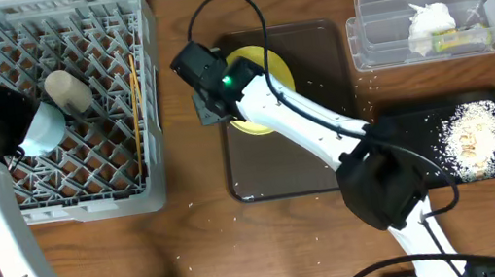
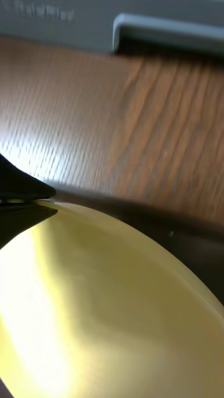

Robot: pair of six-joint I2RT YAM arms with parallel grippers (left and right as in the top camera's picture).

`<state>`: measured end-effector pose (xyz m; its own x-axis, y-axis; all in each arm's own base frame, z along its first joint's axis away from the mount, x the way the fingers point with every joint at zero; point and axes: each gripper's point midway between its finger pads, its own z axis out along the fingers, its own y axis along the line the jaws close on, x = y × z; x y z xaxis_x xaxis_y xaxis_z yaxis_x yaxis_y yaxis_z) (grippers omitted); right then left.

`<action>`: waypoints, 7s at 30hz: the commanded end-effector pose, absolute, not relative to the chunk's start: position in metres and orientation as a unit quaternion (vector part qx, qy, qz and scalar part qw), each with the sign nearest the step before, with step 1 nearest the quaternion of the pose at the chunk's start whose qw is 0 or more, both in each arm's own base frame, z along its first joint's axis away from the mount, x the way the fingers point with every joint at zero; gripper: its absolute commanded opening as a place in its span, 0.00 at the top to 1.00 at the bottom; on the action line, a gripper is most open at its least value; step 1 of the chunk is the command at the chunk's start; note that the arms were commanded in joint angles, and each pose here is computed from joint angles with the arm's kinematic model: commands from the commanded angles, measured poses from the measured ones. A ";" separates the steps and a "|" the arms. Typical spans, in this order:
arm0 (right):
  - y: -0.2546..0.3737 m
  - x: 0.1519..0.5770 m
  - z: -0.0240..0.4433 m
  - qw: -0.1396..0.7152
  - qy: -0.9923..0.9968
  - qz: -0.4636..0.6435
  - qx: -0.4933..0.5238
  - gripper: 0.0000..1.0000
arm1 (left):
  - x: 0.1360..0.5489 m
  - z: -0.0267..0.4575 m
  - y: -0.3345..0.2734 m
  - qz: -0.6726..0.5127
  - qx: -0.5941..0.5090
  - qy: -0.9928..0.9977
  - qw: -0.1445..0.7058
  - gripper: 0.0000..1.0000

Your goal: Sort waste into correct bins and load items into the dishwasher

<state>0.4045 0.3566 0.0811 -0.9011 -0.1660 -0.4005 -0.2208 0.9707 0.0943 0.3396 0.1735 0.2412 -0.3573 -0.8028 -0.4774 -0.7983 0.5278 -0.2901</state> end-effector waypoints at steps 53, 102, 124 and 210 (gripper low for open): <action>-0.189 0.387 0.282 0.273 0.849 -0.122 0.437 0.01 | 0.343 0.245 0.176 -0.010 -0.503 0.810 0.300 0.04; -0.198 0.383 0.282 0.271 0.844 -0.124 0.447 0.01 | 0.401 0.056 -0.336 -0.115 0.264 0.922 0.260 0.05; -0.198 0.383 0.282 0.271 0.844 -0.124 0.447 0.01 | 0.375 0.009 -0.313 -0.082 0.213 0.948 0.223 0.45; -0.198 0.383 0.282 0.271 0.844 -0.124 0.447 0.01 | 0.373 0.007 -0.302 -0.006 0.350 0.909 0.226 0.30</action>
